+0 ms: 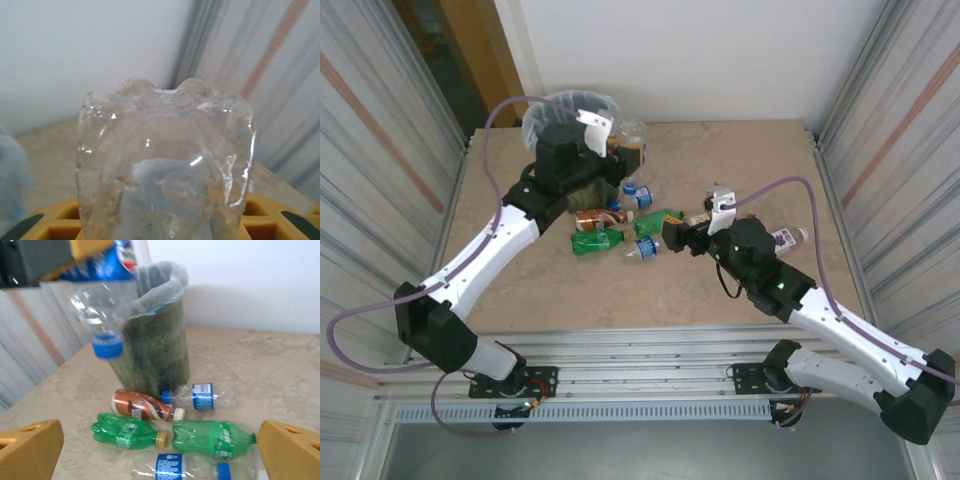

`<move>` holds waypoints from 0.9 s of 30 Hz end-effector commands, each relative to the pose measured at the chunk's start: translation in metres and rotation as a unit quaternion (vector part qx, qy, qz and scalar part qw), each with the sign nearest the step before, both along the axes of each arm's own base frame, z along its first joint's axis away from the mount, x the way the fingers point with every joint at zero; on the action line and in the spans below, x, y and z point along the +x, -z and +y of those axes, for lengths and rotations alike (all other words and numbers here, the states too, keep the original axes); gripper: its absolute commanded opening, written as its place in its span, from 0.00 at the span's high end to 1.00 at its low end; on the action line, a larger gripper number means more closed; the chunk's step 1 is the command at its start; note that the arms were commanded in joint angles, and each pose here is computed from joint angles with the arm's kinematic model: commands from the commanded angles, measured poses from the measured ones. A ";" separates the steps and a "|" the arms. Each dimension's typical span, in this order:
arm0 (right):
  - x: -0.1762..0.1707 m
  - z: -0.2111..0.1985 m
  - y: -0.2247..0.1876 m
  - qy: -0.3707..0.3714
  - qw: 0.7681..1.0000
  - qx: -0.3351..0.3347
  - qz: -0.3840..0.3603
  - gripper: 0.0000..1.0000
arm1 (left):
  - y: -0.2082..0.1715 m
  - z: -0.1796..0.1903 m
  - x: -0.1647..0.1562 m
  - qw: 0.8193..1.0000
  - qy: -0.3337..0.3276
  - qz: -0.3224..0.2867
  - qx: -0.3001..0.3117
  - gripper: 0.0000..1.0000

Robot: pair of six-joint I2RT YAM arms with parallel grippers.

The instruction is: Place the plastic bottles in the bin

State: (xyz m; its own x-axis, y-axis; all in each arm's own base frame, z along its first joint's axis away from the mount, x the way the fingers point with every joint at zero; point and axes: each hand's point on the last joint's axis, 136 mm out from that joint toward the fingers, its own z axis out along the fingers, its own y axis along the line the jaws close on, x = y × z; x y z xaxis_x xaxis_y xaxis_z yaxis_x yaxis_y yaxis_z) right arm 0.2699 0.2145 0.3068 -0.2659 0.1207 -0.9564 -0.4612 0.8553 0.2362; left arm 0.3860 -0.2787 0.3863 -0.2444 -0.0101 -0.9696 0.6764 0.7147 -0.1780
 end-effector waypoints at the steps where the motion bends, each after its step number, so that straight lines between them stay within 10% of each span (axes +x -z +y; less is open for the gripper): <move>1: 0.001 -0.023 0.000 0.056 0.998 0.002 0.016 0.02 | -0.050 0.025 0.015 0.994 -0.046 -0.092 0.025 0.82; 10: 0.000 -0.058 0.010 0.136 0.990 -0.003 0.033 0.02 | -0.076 0.075 0.083 0.980 -0.139 -0.132 0.059 0.82; 27: 0.000 -0.080 0.021 0.187 0.980 -0.003 0.066 0.02 | 0.008 0.133 0.183 0.971 -0.236 -0.001 0.039 0.78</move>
